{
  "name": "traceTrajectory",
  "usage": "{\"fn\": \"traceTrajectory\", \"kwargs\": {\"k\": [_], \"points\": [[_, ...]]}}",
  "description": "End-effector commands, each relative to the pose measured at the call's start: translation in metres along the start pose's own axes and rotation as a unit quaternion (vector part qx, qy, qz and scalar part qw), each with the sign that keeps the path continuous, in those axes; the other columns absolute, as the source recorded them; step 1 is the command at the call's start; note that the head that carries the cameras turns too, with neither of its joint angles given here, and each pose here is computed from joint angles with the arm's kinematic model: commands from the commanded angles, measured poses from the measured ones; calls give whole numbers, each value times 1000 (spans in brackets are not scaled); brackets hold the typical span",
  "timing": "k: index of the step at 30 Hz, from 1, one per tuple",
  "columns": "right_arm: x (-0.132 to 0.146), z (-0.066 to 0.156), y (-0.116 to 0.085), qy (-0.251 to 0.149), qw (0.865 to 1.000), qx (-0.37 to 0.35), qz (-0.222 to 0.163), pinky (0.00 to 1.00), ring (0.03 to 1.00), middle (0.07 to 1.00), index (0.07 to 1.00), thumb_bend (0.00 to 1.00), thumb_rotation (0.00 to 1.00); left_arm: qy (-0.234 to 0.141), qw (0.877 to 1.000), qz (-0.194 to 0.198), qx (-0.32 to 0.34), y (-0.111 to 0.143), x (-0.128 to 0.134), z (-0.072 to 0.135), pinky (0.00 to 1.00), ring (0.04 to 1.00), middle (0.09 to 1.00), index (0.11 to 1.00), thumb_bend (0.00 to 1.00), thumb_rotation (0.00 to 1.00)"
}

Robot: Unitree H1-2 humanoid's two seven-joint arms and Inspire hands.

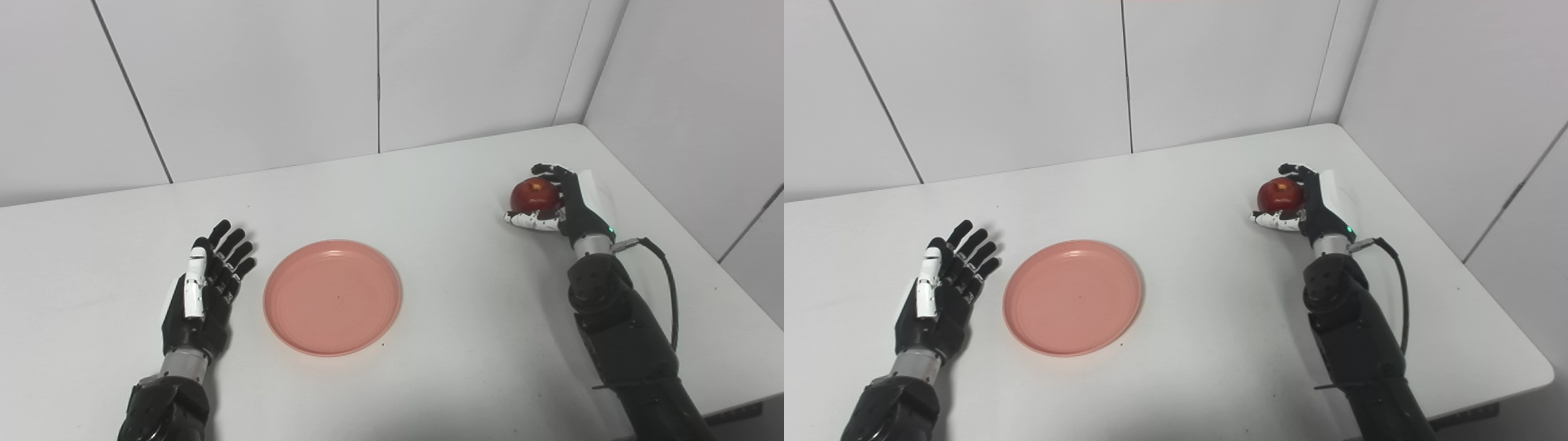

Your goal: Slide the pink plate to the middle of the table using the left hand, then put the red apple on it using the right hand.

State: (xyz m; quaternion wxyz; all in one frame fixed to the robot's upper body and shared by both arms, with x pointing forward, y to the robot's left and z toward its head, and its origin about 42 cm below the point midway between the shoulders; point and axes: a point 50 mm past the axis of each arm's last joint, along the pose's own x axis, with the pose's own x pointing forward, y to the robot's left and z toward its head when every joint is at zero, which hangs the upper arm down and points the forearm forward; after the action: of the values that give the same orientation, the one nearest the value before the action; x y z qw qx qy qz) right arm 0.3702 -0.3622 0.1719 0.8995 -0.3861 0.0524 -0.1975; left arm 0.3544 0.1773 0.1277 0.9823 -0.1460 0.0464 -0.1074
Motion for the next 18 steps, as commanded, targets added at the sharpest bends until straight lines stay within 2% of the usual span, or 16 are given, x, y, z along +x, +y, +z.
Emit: {"fn": "traceTrajectory", "kwargs": {"k": [1, 4, 5, 6, 8, 13, 18], "points": [[15, 20, -18, -39, 999, -2, -21, 545, 621, 664, 669, 863, 124, 23, 1000, 7, -5, 0, -3, -7, 891, 889, 898, 883, 367, 1000], [17, 19, -17, -39, 999, -7, -16, 485, 552, 598, 604, 779, 45, 23, 1000, 8, -5, 0, -3, -7, 889, 886, 896, 881, 365, 1000], [17, 18, -17, -40, 999, -10, -15, 485, 552, 598, 604, 779, 45, 22, 1000, 7, -5, 0, -3, -7, 889, 886, 896, 881, 365, 1000], [18, 17, -17, -40, 999, -12, -14, 468, 534, 579, 537, 625, 97, 22, 1000, 7, -5, 0, -3, -7, 890, 887, 896, 882, 366, 1000], [19, 15, -16, -40, 999, -15, -14, 442, 508, 553, 501, 545, 122, 21, 1000, 6, -5, 0, -3, -8, 891, 888, 896, 882, 366, 1000], [19, 13, -16, -39, 999, -21, -18, 376, 447, 498, 487, 514, 126, 22, 1000, 5, -4, 0, -3, -7, 889, 886, 895, 882, 368, 1000], [18, 14, -18, -46, 999, -16, -24, 359, 427, 480, 486, 514, 126, 22, 1000, 6, -4, 0, -3, -7, 890, 888, 898, 884, 365, 1000]]}}
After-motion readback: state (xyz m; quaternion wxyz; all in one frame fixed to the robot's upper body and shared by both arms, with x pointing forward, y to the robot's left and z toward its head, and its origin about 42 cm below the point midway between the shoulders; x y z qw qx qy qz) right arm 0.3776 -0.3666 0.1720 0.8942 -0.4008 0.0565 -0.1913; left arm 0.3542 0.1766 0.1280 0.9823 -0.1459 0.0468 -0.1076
